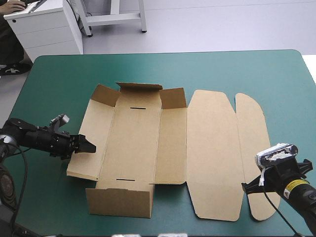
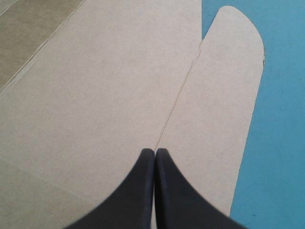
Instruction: Fold the box
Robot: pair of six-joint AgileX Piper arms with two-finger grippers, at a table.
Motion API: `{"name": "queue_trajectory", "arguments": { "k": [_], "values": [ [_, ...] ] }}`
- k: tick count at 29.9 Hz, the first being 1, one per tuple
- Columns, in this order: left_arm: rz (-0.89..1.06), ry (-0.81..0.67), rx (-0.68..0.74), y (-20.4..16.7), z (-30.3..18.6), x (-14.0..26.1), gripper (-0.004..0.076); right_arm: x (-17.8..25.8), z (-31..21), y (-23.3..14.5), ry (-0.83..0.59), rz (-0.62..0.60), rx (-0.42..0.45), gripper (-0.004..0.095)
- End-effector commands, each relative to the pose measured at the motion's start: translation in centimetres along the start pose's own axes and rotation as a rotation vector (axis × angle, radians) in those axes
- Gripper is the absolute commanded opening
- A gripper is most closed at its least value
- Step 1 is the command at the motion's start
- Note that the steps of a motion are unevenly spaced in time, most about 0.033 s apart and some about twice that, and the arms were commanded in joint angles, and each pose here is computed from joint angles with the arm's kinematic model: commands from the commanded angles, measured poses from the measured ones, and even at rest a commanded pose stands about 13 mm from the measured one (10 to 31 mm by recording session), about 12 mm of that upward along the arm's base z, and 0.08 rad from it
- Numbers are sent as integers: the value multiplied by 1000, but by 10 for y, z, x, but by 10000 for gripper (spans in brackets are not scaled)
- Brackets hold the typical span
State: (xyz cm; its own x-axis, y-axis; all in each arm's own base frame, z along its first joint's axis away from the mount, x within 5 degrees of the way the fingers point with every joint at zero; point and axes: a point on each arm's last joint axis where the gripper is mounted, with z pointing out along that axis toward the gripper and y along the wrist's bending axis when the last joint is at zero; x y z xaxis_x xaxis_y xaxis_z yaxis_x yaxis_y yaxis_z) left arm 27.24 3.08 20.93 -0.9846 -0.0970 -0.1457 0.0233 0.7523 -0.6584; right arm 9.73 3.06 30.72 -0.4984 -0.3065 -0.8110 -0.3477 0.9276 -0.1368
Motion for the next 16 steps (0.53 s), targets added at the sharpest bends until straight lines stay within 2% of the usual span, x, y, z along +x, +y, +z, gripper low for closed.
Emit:
{"name": "queue_trajectory", "arguments": {
  "k": [1, 5, 12, 16],
  "values": [
    [63, 76, 89, -31, 1, 4, 447, -12, -5, -2, -87, -14, 10, -20],
    [123, 146, 75, -44, 14, 8, 447, -12, -5, -2, -85, -17, 10, -20],
    [133, 153, 75, -47, 16, 8, 444, -11, -5, -2, -68, -16, 11, -20],
    [139, 147, 74, -49, 14, 9, 373, -10, -5, -2, -62, -16, 12, -20]
  ]
}}
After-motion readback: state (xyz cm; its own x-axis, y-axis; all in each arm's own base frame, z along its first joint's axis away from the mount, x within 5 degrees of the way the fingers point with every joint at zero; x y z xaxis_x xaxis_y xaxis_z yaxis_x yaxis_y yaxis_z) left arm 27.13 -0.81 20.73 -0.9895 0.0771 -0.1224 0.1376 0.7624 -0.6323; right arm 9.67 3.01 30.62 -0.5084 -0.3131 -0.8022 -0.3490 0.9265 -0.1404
